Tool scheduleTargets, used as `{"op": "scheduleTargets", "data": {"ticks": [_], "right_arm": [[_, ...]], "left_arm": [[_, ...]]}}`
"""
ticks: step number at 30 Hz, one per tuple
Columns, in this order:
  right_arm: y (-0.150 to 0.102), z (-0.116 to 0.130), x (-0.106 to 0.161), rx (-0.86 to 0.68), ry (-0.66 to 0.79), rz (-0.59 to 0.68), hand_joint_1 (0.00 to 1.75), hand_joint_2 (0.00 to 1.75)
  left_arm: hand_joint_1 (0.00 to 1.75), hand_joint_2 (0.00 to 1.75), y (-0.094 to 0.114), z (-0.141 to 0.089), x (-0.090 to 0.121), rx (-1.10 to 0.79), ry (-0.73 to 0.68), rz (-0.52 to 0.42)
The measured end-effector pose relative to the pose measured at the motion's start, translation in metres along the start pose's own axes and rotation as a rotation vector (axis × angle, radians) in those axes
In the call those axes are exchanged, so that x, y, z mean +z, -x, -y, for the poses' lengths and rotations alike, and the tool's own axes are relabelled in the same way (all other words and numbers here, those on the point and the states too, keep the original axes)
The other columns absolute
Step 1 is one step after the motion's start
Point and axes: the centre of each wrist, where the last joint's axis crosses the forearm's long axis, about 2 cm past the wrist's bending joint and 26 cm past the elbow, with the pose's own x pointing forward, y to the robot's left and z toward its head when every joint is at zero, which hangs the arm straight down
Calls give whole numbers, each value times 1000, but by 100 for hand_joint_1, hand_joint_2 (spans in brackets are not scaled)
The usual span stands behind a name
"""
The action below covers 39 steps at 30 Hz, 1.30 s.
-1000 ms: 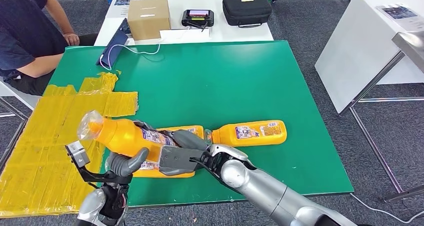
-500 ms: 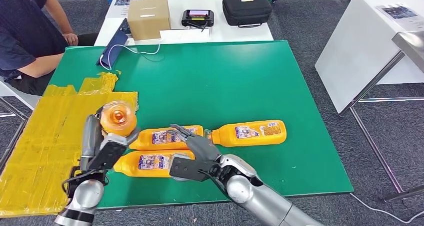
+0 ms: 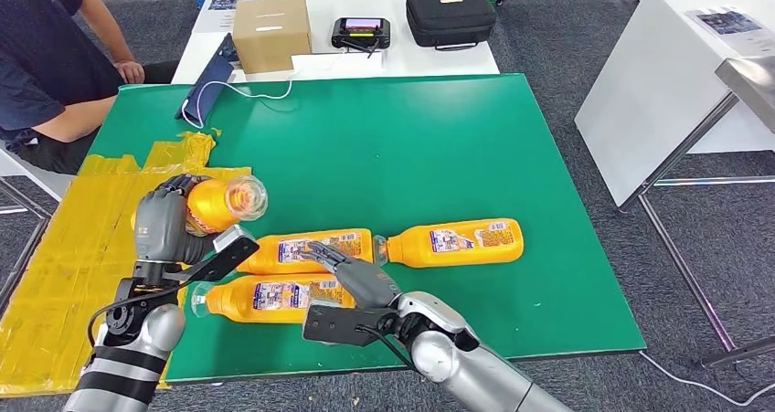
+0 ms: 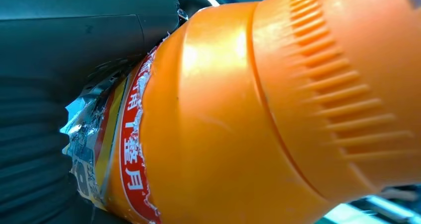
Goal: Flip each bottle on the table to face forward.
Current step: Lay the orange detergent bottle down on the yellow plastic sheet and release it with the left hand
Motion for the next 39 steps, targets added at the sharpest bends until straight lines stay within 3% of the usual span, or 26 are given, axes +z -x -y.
{"op": "scheduleTargets", "data": {"ticks": [8, 16, 17, 20, 21, 26, 30, 39], "right_arm": [[-18, -5, -15, 85, -27, -12, 0, 175], [-28, -14, -27, 138, -58, -32, 0, 175], [-29, -15, -28, 142, -62, -34, 0, 175], [-29, -17, -31, 154, -80, -46, 0, 175], [-28, -18, -32, 158, -88, -53, 0, 175], [-25, -21, -35, 177, -117, -80, 0, 175], [-24, -23, -36, 179, -125, -88, 0, 175], [-15, -26, -40, 259, -175, -200, 0, 175]], "left_arm": [[175, 175, 33, 32, -13, -238, 247, -41], [175, 175, 77, 52, -11, -362, 477, -119], [175, 131, 81, 53, -11, -371, 495, -126], [82, 0, 92, 53, -12, -396, 555, -143], [51, 0, 96, 53, -12, -406, 576, -148], [51, 0, 109, 51, -13, -439, 631, -163], [0, 0, 112, 51, -14, -445, 643, -169], [0, 0, 116, 51, -12, -341, 652, -124]]}}
